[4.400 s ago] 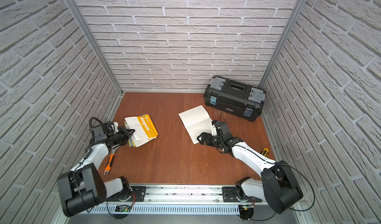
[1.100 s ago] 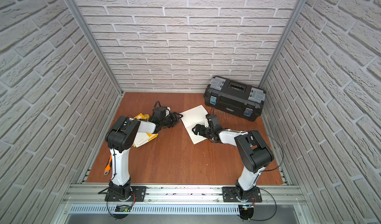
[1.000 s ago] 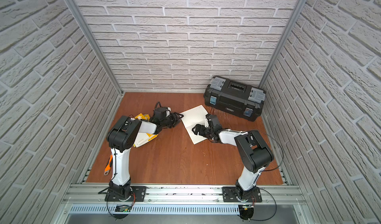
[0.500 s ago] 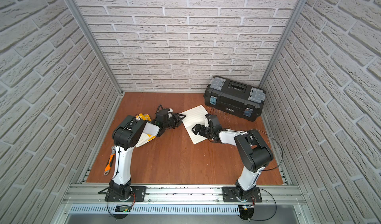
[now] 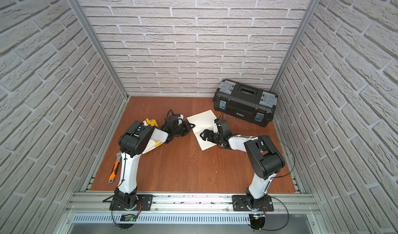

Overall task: Close the notebook
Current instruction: Close the notebook at the center of the board.

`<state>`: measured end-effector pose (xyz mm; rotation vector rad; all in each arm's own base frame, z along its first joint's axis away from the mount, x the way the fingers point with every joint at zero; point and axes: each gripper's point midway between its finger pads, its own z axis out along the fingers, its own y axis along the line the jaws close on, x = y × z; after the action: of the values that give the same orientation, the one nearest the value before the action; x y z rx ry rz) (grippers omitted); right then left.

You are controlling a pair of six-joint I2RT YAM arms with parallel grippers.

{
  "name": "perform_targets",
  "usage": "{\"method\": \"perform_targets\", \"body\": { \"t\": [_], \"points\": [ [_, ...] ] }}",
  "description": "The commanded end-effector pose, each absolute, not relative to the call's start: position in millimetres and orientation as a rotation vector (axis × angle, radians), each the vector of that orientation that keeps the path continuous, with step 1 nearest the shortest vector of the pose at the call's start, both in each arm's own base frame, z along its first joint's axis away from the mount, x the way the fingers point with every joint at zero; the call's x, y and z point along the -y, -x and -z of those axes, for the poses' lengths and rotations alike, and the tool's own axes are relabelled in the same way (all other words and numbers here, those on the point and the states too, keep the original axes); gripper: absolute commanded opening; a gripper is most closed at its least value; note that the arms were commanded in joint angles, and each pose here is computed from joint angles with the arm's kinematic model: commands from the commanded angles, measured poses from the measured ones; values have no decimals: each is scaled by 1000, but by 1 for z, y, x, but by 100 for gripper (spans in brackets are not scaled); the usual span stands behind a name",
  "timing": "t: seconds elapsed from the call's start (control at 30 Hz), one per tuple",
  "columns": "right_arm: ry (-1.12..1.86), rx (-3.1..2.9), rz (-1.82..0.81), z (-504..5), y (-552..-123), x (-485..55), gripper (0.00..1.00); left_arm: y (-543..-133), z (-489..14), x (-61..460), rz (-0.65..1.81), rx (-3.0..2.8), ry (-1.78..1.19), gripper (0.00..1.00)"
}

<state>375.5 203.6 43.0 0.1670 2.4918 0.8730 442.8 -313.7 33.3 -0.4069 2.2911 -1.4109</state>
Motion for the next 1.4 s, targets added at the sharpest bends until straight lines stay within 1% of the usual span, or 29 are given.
{"method": "perform_targets", "body": {
  "t": [0.0,0.03,0.07,0.33,0.47,0.63,0.7,0.9,1.07,1.27,1.37],
  "points": [
    [-191,-2566,-858,-24,-362,-199,92,-439,-55,331,1449,-2253,263,5],
    [-187,-2563,-858,-26,-362,-199,92,-437,-59,333,1446,-2251,236,2],
    [-185,-2559,-858,-28,-362,-199,92,-435,-63,335,1433,-2254,208,0],
    [-157,-2526,-860,-54,-364,-196,92,-431,-89,338,1385,-2217,81,0],
    [-141,-2487,-869,-77,-363,-194,92,-433,-111,332,1306,-2167,22,0],
    [-122,-2439,-862,-108,-359,-189,93,-432,-140,314,1068,-2130,-82,0],
    [-124,-2409,-863,-122,-356,-186,93,-427,-152,305,935,-2113,-133,0],
    [-133,-2354,-848,-152,-346,-177,93,-410,-176,278,644,-2026,-188,0],
    [-156,-2344,-804,-155,-338,-165,93,-388,-190,270,359,-1949,-315,0],
    [-191,-2345,-776,-147,-331,-153,93,-367,-188,254,53,-1899,-380,0],
    [-201,-2352,-773,-143,-330,-151,93,-356,-184,251,-44,-1853,-425,0]
  ]
}}
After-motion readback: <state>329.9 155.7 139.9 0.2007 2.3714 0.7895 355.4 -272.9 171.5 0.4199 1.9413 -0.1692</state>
